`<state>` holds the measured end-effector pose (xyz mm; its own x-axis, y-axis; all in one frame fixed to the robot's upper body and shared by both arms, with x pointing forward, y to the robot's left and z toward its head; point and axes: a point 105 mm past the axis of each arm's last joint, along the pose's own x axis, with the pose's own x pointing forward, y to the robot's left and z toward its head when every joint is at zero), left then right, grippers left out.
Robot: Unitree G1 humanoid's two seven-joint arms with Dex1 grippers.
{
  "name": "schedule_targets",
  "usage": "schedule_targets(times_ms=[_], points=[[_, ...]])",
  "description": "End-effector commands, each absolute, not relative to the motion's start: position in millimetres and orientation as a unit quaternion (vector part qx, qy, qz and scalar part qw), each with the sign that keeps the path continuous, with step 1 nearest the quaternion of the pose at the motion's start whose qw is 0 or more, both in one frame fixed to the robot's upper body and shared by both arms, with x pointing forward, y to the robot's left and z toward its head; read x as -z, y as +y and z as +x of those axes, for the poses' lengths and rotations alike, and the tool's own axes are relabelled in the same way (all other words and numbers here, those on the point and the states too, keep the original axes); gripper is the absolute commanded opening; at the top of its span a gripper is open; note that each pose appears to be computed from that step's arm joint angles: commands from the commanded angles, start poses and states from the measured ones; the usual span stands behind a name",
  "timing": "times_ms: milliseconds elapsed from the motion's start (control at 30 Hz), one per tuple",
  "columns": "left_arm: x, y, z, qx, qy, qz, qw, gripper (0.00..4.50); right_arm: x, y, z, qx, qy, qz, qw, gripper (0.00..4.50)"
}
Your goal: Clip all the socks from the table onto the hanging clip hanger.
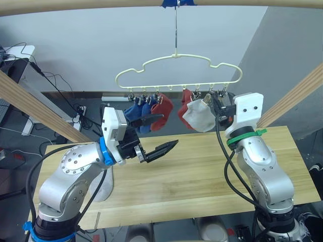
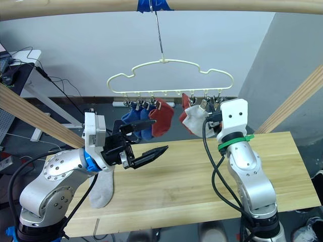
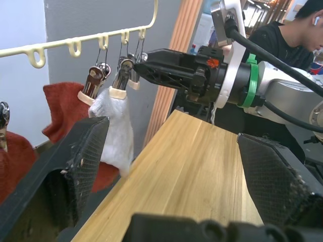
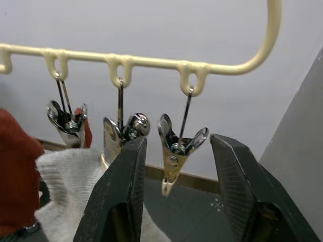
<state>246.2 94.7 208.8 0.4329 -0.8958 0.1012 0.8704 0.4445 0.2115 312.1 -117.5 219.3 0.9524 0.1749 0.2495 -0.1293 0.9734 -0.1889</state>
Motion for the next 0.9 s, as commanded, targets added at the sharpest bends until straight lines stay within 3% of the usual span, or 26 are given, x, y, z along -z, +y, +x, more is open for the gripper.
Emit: schedule_targets(times_ms=[33,900], points=[[-218,88,236,0.536,-0.126,0.071,0.831,4.5,-232,-115,310,-0.077,-0.162,-0.087,0.98,2.08],[-214,83,234,0.538,-0.12,0.069,0.831,4.5,-234,-110,324,-0.065,-0.158,-0.069,0.983,2.08]])
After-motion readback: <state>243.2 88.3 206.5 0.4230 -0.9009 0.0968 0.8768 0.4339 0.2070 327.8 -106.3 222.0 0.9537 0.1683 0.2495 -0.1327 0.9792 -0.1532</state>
